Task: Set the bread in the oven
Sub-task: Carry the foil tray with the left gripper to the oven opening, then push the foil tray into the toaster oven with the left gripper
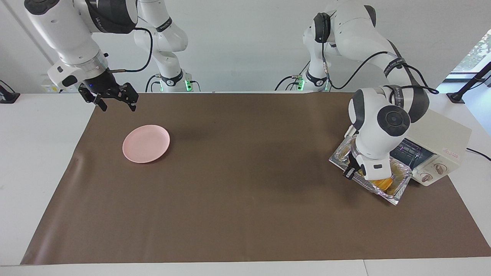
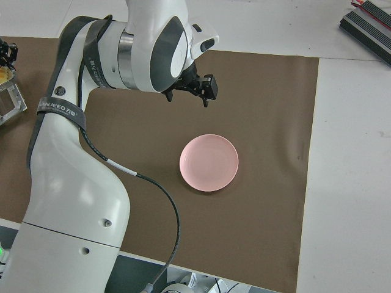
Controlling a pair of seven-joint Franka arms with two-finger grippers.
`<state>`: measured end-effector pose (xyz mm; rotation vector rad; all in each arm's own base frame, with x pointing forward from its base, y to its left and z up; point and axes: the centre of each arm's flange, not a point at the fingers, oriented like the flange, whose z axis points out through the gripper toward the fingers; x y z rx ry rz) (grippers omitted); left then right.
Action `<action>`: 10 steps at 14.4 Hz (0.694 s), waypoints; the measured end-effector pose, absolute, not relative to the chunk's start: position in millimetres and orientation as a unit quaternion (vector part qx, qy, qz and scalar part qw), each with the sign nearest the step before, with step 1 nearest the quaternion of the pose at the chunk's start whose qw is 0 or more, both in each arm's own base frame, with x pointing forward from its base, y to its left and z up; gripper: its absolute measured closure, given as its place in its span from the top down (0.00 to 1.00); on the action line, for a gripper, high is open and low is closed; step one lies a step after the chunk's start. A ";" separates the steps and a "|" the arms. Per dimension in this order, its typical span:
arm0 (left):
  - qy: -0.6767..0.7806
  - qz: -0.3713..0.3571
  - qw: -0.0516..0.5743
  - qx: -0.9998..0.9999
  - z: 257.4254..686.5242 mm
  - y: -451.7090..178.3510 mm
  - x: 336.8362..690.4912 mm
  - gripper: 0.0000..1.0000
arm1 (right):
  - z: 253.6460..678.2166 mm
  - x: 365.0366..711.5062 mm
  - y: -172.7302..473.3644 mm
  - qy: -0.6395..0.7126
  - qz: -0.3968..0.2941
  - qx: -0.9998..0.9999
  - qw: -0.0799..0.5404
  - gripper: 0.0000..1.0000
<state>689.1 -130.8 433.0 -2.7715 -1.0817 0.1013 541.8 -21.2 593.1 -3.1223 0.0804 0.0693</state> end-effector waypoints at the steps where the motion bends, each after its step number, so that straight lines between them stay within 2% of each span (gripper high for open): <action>1: -0.365 0.040 0.083 -0.927 428.8 -124.0 687.0 0.02 | 593.1 541.8 -21.2 0.026 0.022 -0.999 0.009 1.00; 10: -0.380 0.044 0.074 -0.921 417.9 -94.1 674.2 0.02 | 593.1 541.8 -21.1 0.026 0.022 -0.999 0.009 1.00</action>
